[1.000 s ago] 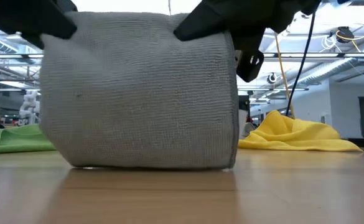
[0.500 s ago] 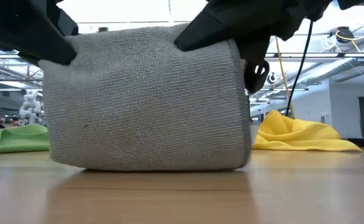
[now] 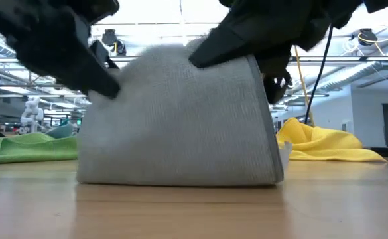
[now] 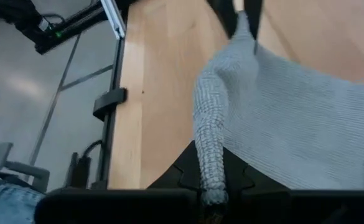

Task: Fold microfiber towels
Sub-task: Fold the dark gray microfiber towel

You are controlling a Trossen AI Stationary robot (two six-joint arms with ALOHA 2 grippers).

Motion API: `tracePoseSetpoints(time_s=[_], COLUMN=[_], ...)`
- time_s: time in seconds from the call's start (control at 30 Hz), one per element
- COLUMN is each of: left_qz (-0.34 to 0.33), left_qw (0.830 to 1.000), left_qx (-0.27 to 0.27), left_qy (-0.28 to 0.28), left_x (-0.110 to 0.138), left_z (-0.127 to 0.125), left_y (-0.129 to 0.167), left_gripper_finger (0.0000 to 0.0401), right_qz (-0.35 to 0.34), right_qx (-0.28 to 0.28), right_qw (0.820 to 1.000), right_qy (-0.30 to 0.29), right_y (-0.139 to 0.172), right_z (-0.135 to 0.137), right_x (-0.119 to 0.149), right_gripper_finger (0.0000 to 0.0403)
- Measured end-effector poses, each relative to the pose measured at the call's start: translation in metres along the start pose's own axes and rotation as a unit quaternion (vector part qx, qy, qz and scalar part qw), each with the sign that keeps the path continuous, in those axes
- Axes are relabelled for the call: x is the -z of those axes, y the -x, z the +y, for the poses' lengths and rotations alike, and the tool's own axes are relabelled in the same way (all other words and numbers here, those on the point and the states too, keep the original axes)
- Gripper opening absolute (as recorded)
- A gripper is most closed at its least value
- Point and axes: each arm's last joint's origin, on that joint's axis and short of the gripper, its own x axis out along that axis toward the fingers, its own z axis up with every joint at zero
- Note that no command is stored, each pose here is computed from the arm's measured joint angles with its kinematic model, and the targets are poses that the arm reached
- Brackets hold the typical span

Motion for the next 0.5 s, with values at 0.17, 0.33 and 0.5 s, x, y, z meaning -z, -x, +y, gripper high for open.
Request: tracePoseSetpoints(time_s=[0.17,0.33,0.5], left_qz=[-0.002,0.002,0.005], left_qw=[1.0,1.0,0.999], left_qx=[0.016,0.007,0.032], left_qy=[0.001,0.008,0.004], left_x=[0.004,0.005,0.004], left_z=[0.005,0.013,0.011], left_y=[-0.013,-0.019,-0.017], left_gripper_finger=[0.0007,0.0021,0.0008], right_qz=[-0.01,-0.007,-0.01], right_qx=[-0.015,-0.013,-0.016], right_qw=[1.0,1.0,1.0], right_qy=[-0.019,-0.024,-0.007], right_y=[-0.012,-0.017,-0.017], right_z=[0.0,-0.001,0.0], right_x=[0.009,0.015,0.015], right_gripper_finger=[0.0011,0.0011,0.0011])
